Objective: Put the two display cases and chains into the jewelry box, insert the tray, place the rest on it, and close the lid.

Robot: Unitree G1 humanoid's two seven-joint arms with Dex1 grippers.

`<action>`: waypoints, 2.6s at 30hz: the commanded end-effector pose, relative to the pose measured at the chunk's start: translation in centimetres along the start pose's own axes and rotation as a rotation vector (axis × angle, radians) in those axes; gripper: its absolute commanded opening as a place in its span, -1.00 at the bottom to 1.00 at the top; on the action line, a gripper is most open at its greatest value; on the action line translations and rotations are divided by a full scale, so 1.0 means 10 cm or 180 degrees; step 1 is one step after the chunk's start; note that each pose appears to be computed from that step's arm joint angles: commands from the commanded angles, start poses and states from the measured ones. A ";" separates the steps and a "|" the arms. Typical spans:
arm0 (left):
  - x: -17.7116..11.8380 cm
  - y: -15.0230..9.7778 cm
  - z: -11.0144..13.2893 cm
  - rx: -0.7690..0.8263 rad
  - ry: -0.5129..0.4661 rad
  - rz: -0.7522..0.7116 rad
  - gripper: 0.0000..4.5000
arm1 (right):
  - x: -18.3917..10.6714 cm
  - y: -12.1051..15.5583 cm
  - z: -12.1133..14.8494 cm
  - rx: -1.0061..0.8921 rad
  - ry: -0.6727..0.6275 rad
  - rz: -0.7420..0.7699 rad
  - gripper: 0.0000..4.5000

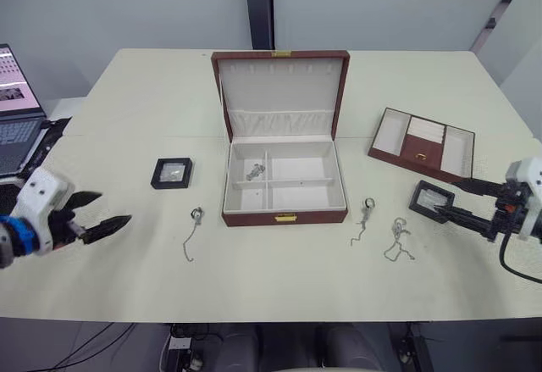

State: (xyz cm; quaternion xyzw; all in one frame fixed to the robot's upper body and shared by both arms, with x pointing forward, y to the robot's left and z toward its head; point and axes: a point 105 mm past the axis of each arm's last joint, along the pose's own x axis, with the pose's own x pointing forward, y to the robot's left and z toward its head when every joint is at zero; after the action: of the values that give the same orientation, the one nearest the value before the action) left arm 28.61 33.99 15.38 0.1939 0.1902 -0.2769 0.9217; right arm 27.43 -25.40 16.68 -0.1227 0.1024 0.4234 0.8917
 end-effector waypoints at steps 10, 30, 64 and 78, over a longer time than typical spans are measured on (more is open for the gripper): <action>0.60 0.02 0.23 0.0627 0.0248 -0.0769 0.98 | 0.44 0.92 0.73 -0.0503 -0.0577 0.0766 1.00; 0.81 0.04 0.15 0.0691 0.0406 -0.0868 0.05 | 0.44 1.04 0.67 -0.0420 -0.0581 0.0630 1.00; 0.16 -0.04 0.37 0.0617 0.0297 -0.0533 -0.99 | 0.51 0.73 0.74 -0.0437 -0.0662 0.0748 1.00; 0.19 -0.61 1.25 0.0988 -0.0040 -0.1096 -0.99 | 0.23 0.48 0.72 -0.0444 -0.0533 0.0297 1.00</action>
State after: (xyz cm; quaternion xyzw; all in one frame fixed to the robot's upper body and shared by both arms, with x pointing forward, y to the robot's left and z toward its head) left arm 29.59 23.44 23.01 0.2892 0.1765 -0.4458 0.8285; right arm 26.21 -18.49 21.04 -0.1293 0.0255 0.4850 0.8645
